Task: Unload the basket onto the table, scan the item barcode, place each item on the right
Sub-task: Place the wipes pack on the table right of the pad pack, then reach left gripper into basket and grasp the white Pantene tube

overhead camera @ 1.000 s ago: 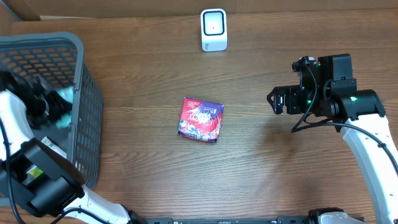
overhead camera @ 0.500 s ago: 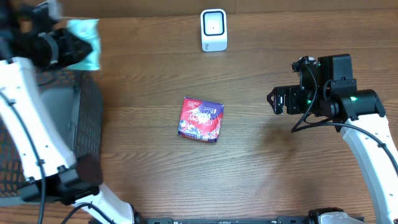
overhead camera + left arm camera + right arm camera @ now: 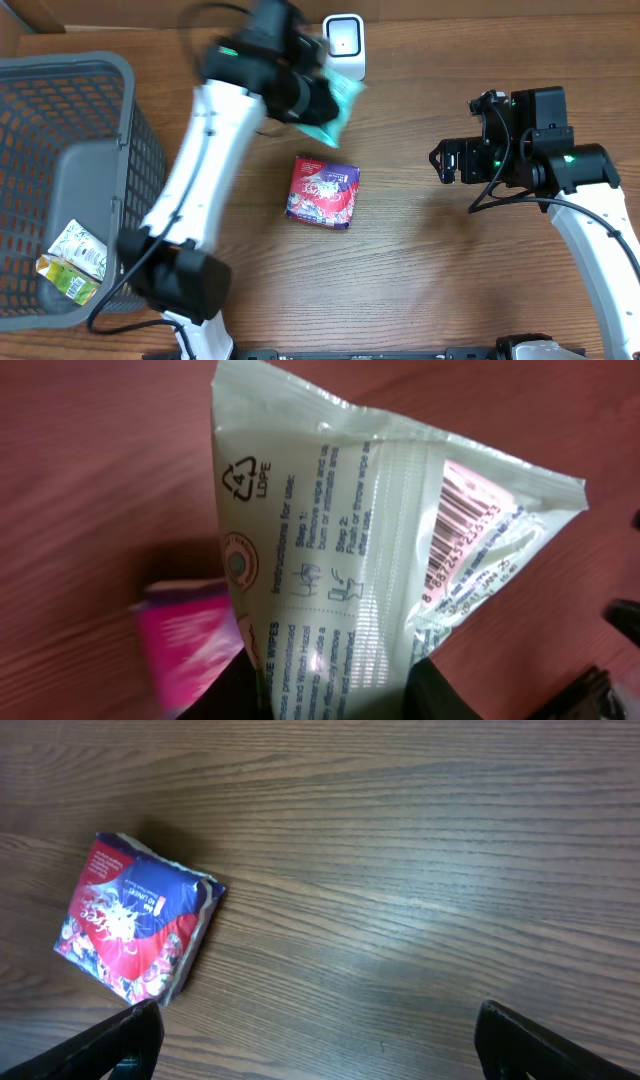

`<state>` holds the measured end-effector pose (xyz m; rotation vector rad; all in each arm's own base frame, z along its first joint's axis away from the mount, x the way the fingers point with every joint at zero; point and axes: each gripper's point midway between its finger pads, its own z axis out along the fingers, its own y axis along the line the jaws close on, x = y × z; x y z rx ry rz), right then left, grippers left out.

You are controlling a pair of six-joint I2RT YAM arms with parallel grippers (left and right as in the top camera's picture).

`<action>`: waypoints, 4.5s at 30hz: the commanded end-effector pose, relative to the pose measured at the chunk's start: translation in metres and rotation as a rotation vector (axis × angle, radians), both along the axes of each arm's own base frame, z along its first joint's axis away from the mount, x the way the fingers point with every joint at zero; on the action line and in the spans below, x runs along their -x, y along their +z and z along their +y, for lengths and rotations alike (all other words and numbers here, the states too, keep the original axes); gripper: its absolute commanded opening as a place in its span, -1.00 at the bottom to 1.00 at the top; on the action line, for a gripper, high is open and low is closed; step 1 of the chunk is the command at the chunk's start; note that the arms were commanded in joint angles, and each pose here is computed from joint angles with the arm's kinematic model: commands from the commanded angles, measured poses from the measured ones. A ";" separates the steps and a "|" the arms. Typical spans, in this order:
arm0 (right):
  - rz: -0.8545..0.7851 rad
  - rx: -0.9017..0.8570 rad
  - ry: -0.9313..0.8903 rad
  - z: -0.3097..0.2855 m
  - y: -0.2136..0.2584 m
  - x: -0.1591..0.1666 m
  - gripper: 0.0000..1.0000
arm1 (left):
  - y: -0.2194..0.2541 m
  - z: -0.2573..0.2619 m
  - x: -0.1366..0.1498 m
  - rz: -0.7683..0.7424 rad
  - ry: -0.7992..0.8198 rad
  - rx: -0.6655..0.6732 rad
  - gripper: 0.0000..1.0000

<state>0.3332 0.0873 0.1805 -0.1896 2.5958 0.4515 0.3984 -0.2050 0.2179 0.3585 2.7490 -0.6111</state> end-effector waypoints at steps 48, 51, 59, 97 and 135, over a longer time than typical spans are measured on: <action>-0.023 -0.007 0.013 0.004 0.007 -0.004 1.00 | 0.113 0.361 0.125 0.033 1.123 -0.172 1.00; -0.023 -0.007 0.013 0.004 0.007 -0.004 1.00 | 0.092 0.376 0.144 0.084 1.204 -0.197 1.00; -0.022 -0.007 0.012 0.004 0.007 -0.004 1.00 | 0.025 0.396 0.174 0.159 1.345 -0.245 1.00; -0.023 -0.007 0.013 0.004 0.007 -0.004 1.00 | -0.181 0.404 0.223 0.355 1.535 -0.386 0.36; -0.023 -0.007 0.013 0.004 0.007 -0.004 1.00 | -0.063 0.416 0.152 0.179 1.501 -0.145 0.99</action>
